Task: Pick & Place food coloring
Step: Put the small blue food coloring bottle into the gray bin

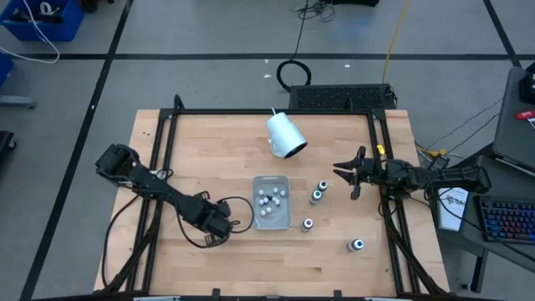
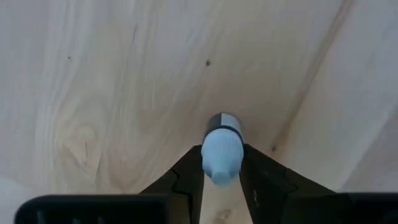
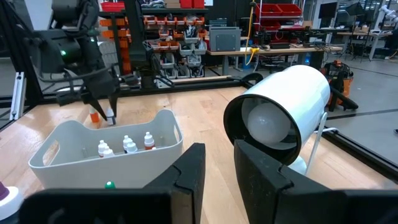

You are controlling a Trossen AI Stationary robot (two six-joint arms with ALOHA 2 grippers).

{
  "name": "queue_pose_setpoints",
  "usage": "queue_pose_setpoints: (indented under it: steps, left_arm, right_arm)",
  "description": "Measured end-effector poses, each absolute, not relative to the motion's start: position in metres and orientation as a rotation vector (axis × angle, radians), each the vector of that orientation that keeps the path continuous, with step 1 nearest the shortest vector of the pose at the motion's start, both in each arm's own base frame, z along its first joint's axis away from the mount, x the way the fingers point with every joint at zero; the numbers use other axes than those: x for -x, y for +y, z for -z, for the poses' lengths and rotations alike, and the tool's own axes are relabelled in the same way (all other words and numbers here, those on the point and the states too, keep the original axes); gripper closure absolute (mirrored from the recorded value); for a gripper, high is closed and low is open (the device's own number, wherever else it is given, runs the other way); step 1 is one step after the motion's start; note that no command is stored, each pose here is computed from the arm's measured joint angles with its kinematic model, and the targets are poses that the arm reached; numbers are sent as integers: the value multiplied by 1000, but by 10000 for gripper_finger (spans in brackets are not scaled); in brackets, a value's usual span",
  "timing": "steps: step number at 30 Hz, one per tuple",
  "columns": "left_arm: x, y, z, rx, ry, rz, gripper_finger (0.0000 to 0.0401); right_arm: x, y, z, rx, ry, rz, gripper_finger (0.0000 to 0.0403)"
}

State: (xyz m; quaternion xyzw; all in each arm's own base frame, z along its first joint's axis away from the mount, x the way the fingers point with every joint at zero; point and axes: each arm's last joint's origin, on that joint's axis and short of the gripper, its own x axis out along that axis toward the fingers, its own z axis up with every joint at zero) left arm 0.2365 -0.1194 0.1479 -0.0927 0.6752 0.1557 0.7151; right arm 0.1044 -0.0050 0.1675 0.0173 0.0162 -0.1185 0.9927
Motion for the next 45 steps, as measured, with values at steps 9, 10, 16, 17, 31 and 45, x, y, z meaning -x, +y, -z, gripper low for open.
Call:
queue_pose_setpoints:
  steps: [9, 10, 16, 17, 31, 45]
  left_arm:
    - [-241, -122, -144, 218, 1434, -283, 322]
    - [-242, -122, -144, 216, 1432, -277, 322]
    - [-242, -122, -144, 216, 1433, -279, 319]
    - [-242, -122, -144, 217, 1433, -281, 315]
    - [-247, -118, -154, 176, 1445, -306, 230]
    - [-247, -118, -154, 169, 1445, -297, 231]
  right_arm:
    - [-104, -5, -168, -34, 32, 238, 325]
    - [-104, -5, -168, -35, 32, 238, 325]
    - [-104, -5, -167, -34, 32, 238, 325]
    - [-104, -5, -168, -35, 32, 238, 325]
    - [-104, -5, -168, -34, 32, 238, 325]
    - [-104, -5, -167, -35, 33, 238, 325]
